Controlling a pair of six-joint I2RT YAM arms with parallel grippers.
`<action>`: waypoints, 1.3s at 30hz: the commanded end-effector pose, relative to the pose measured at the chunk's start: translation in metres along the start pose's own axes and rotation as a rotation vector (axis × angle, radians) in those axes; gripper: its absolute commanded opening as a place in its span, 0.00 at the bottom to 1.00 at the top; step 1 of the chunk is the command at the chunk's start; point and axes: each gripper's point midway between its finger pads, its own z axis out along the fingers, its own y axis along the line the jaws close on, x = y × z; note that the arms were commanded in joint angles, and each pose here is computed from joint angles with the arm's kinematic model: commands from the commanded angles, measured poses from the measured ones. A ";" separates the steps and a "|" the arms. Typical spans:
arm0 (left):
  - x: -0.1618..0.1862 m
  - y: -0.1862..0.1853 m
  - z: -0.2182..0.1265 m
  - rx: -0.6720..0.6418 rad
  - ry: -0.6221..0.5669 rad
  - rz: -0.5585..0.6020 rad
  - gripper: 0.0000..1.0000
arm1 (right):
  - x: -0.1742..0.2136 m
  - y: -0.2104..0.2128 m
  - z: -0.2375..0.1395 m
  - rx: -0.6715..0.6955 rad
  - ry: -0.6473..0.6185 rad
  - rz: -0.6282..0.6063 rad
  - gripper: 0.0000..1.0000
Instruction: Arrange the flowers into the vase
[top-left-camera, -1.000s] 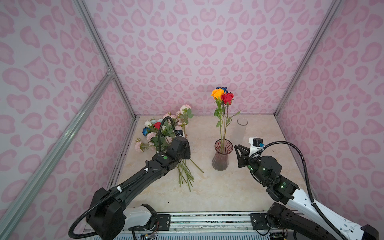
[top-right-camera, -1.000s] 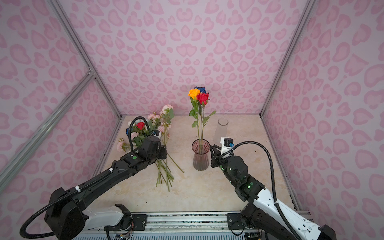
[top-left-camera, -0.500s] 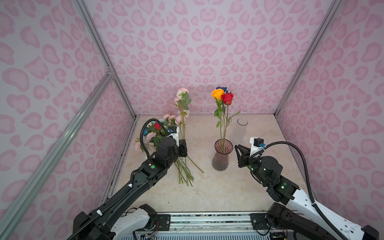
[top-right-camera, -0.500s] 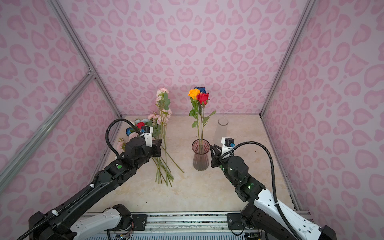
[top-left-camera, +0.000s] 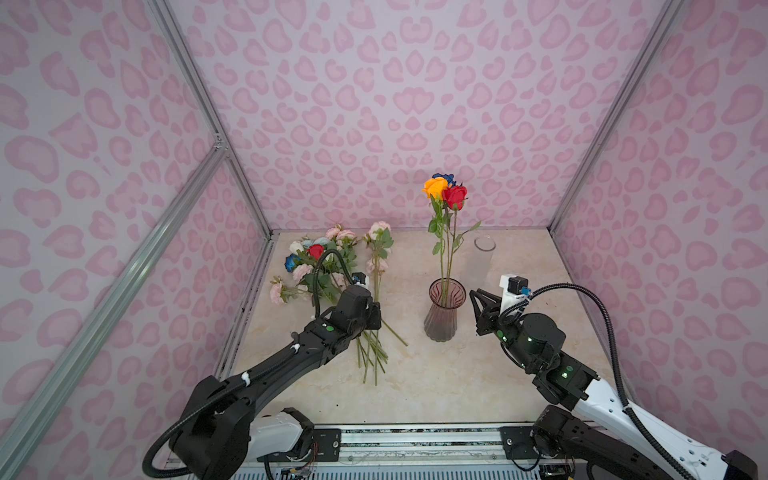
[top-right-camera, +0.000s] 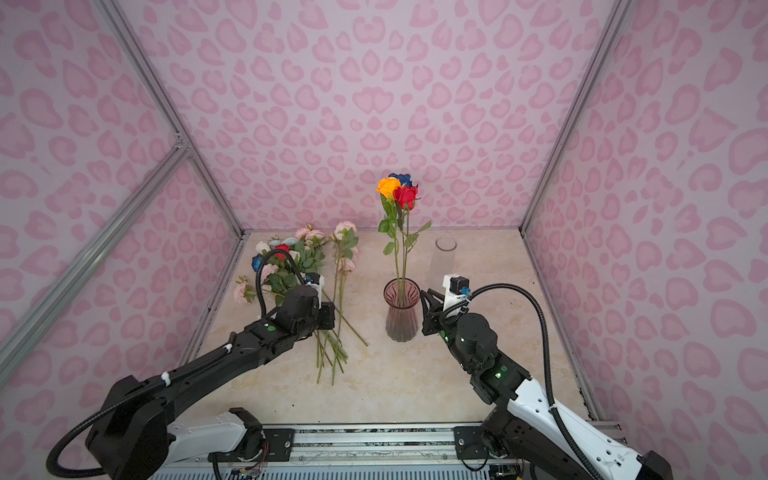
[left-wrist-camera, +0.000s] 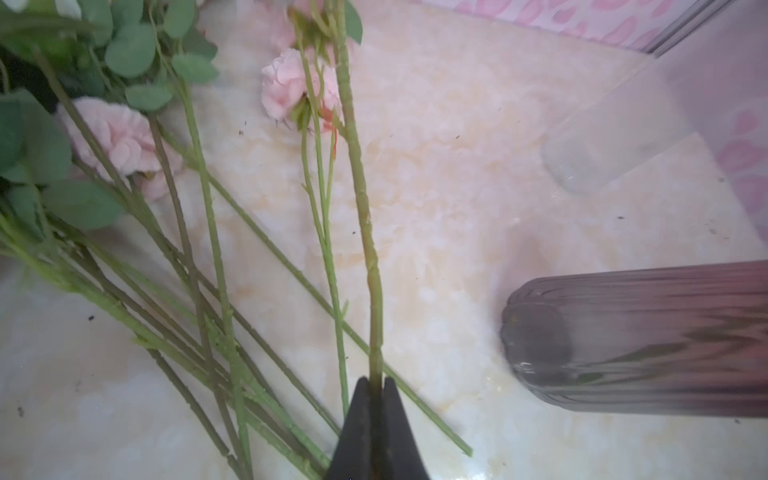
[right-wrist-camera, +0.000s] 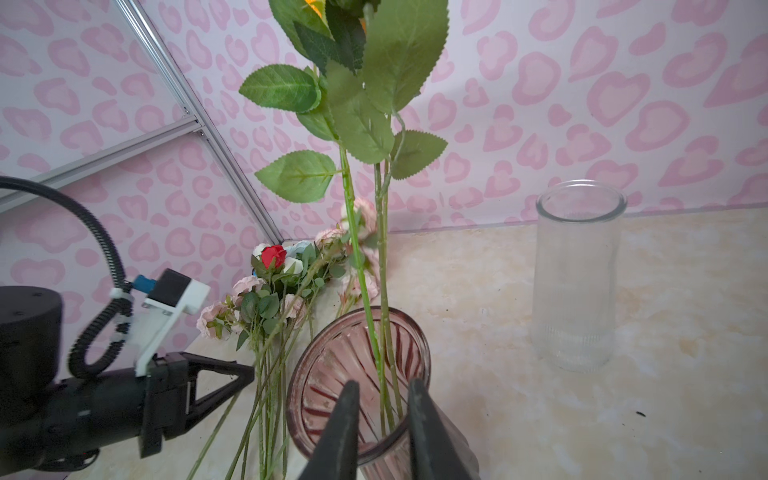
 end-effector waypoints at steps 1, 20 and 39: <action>-0.012 -0.012 0.003 0.025 -0.048 0.000 0.03 | -0.005 0.002 -0.001 -0.010 -0.019 0.002 0.23; -0.094 -0.054 -0.128 0.354 -0.490 0.068 0.03 | -0.005 0.005 0.004 -0.017 -0.016 -0.004 0.23; -0.086 -0.002 -0.120 0.129 -0.511 -0.055 0.45 | -0.009 0.012 0.004 -0.040 -0.009 -0.003 0.23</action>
